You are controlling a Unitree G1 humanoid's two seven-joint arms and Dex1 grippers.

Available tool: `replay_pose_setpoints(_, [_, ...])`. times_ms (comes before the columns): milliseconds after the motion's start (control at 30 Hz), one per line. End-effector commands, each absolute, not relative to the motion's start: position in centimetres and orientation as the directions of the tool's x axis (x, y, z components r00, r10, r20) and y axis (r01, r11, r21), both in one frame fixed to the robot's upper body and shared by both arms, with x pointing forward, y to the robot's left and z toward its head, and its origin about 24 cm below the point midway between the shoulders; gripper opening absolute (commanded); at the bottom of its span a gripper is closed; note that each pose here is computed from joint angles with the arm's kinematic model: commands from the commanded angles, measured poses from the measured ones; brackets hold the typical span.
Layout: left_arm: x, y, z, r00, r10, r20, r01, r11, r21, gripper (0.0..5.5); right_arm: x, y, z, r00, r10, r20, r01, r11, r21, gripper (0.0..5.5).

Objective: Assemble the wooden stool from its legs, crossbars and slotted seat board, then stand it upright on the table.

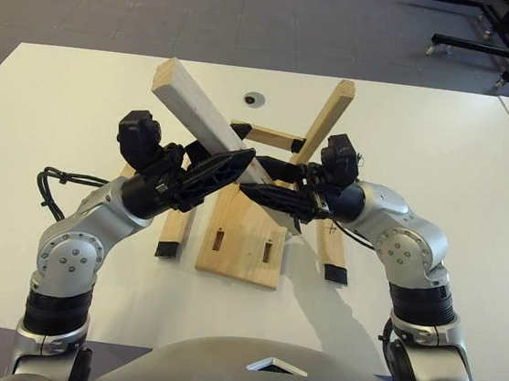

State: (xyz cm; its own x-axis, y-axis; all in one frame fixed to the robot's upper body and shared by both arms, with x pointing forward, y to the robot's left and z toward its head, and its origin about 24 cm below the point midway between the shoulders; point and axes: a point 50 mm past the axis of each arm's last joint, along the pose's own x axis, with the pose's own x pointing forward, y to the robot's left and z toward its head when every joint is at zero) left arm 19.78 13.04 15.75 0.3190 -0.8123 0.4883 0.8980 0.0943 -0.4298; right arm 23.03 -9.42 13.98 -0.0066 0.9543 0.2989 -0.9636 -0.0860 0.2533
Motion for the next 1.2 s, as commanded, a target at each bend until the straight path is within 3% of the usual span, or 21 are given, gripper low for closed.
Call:
replay_pose_setpoints(33, [19.2, 12.6, 15.8, 0.27, -0.828, 0.491, 0.904, 0.042, -0.426, 2.53, 23.2, -9.5, 13.3, 0.015, 0.967, 0.254, -0.964, -0.054, 0.259, 2.02])
replay_pose_setpoints(433, [19.4, 13.0, 12.9, 0.337, -0.855, 0.394, 0.871, 0.124, -0.475, 2.25, 23.6, -9.9, 13.3, 0.03, 0.975, 0.221, -0.976, -0.019, 0.215, 2.02])
replay_pose_setpoints(900, [20.1, 14.3, 12.6, 0.39, -0.807, 0.443, 0.873, 0.171, -0.456, 2.18, 23.7, -10.8, 14.1, 0.08, 0.968, 0.24, -0.972, 0.023, 0.234, 2.02])
replay_pose_setpoints(933, [20.1, 14.2, 12.7, 0.392, -0.804, 0.446, 0.873, 0.172, -0.457, 2.17, 23.5, -10.9, 14.1, 0.084, 0.966, 0.244, -0.97, 0.024, 0.241, 2.4])
replay_pose_setpoints(1200, [20.0, 14.8, 12.9, 0.405, -0.803, 0.437, 0.866, 0.183, -0.466, 2.03, 22.4, -12.3, 15.1, 0.1, 0.955, 0.278, -0.961, 0.021, 0.274, 3.85])
